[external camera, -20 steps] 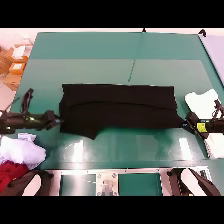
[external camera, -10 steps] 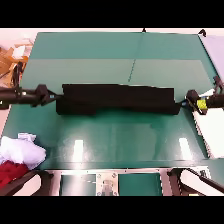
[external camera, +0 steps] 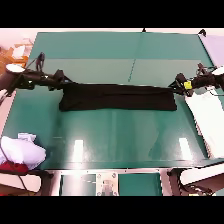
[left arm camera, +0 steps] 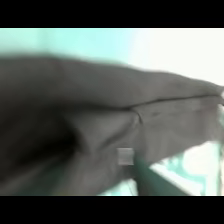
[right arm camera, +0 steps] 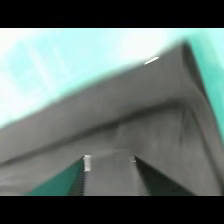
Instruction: Fold the shirts.
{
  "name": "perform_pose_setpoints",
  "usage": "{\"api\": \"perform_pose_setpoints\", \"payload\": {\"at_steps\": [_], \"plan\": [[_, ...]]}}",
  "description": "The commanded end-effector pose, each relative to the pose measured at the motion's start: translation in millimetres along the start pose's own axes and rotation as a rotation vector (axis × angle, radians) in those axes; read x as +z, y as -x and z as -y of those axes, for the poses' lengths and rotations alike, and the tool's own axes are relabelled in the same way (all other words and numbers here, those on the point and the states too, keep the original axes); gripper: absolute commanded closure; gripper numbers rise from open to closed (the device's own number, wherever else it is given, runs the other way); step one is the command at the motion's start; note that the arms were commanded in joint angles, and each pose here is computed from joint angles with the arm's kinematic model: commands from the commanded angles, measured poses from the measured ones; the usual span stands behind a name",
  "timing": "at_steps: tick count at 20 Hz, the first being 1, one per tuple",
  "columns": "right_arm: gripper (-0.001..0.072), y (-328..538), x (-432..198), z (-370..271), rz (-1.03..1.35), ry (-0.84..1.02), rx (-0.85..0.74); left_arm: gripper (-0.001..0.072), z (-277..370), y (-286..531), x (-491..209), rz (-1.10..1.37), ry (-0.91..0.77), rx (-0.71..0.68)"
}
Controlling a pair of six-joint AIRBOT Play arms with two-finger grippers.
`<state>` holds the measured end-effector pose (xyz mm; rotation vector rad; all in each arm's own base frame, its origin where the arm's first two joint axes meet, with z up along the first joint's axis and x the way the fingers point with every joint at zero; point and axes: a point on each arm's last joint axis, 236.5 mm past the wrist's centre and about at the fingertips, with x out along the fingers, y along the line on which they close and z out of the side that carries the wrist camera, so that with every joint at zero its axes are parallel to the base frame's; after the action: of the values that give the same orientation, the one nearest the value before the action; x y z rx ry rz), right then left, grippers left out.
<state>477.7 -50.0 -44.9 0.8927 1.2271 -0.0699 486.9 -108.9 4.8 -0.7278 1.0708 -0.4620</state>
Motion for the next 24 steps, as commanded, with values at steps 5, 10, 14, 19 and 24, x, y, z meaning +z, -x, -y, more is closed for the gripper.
{"api": "perform_pose_setpoints", "payload": {"at_steps": [5,10,14,19,24], "plan": [[0.0178,33,44,44,-0.002,0.109,-0.046,0.0212,-16,24,59,0.114,-0.004,0.007],[0.0172,16,-5,87,-0.245,0.164,-0.041,0.0215,-6,39,43,0.019,-0.005,-0.043],[0.0172,-22,-26,88,-0.334,0.184,-0.006,0.0683,-1,36,36,-0.012,-0.016,-0.057],[0.0465,-52,-35,70,-0.357,0.244,0.050,0.0682,13,25,25,-0.047,-0.040,-0.072],[0.0696,-30,-31,46,-0.365,0.295,0.079,0.0683,73,-30,-10,-0.112,-0.166,-0.101]]}}
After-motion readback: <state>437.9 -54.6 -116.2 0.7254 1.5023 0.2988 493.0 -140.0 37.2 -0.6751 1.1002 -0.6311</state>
